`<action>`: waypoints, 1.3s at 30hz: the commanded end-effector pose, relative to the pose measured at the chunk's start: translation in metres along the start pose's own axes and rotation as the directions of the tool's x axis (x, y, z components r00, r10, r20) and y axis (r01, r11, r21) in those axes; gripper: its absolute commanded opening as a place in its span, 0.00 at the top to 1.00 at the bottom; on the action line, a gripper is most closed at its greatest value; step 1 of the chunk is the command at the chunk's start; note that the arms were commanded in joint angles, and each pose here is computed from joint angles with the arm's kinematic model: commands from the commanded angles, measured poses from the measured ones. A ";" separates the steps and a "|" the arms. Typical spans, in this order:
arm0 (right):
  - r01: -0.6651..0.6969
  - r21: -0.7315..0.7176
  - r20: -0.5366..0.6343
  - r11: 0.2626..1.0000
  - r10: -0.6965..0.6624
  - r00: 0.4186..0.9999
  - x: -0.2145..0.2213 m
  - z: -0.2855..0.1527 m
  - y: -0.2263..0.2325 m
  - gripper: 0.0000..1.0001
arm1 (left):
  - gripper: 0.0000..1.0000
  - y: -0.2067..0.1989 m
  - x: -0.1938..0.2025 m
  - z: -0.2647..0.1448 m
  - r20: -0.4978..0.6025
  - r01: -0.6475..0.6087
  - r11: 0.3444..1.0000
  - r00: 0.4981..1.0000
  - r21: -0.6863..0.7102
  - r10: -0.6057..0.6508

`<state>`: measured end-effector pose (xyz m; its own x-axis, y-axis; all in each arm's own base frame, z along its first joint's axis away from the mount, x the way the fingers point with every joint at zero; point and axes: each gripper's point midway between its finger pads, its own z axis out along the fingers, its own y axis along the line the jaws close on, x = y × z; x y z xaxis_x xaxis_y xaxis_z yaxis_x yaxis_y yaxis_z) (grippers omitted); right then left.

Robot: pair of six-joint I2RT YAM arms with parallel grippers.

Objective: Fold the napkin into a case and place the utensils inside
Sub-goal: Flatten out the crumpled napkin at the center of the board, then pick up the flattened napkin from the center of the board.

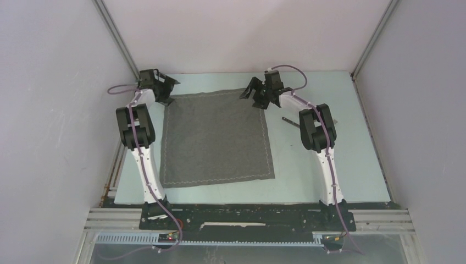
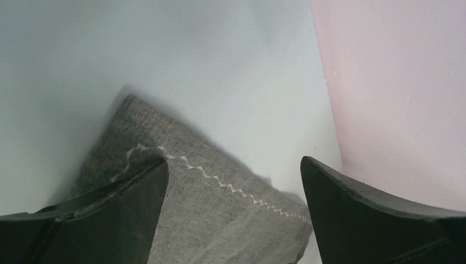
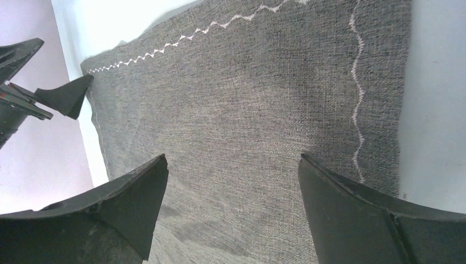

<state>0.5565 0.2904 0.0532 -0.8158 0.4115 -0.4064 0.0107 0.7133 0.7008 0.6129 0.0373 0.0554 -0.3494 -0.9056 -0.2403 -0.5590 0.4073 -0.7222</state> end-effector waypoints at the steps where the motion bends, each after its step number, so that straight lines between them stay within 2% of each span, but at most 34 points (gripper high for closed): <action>1: 0.071 0.026 -0.037 0.997 -0.070 0.997 -0.002 -0.010 0.001 0.04 | 0.00 -0.006 -0.017 0.004 0.021 -0.174 0.984 0.984 -0.050 0.175; 4: 0.166 0.096 -0.050 0.981 -0.162 0.986 -0.009 -0.042 0.013 0.03 | 0.00 -0.040 -0.024 -0.021 0.051 -0.287 0.957 0.956 -0.042 0.289; 7: 0.255 0.237 -0.081 0.938 -0.242 0.967 -0.001 -0.090 0.016 0.00 | 0.00 -0.077 -0.019 -0.069 0.094 -0.407 0.913 0.908 -0.033 0.409; 11: 0.303 0.369 -0.144 0.879 -0.268 0.953 0.051 -0.152 0.002 0.00 | 0.00 -0.085 0.005 -0.142 0.131 -0.470 0.880 0.870 -0.072 0.475; 14: 0.237 0.523 -0.211 0.819 -0.145 0.967 0.114 -0.191 -0.045 0.00 | 0.00 -0.046 0.046 -0.179 0.079 -0.467 0.881 0.878 -0.080 0.473; 16: 0.233 0.575 -0.251 0.784 -0.101 0.963 0.151 -0.212 -0.062 0.05 | 0.01 -0.024 0.070 -0.206 0.055 -0.460 0.886 0.885 -0.058 0.463; 19: 0.233 0.647 -0.238 0.726 -0.097 0.966 0.187 -0.238 -0.071 0.06 | 0.02 0.014 0.092 -0.248 0.021 -0.492 0.865 0.868 -0.098 0.496; 21: 0.197 0.712 -0.181 0.674 -0.095 0.979 0.206 -0.252 -0.073 0.06 | 0.02 0.032 0.104 -0.279 0.021 -0.520 0.847 0.851 -0.115 0.525; 26: 0.128 0.761 -0.149 0.635 -0.021 0.989 0.255 -0.262 -0.068 0.12 | 0.02 0.072 0.131 -0.324 0.015 -0.520 0.845 0.850 -0.126 0.526; 29: 0.106 0.741 -0.124 0.663 -0.020 0.992 0.258 -0.257 -0.066 0.19 | 0.03 0.076 0.146 -0.335 0.011 -0.522 0.850 0.852 -0.069 0.524; 32: 0.086 0.729 -0.107 0.679 -0.012 0.994 0.257 -0.254 -0.070 0.32 | 0.03 0.075 0.157 -0.342 -0.019 -0.528 0.849 0.849 -0.024 0.528; 39: -0.004 0.728 -0.064 0.685 0.074 0.995 0.266 -0.249 -0.081 0.38 | 0.03 0.080 0.169 -0.349 -0.042 -0.553 0.833 0.832 0.022 0.553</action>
<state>0.1860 0.1982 0.0333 -0.9009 0.3226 -0.2902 0.3407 0.9401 -0.0126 0.2553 -0.0339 0.1814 -0.6004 -0.5649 -0.5660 -0.3180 0.8181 -0.4791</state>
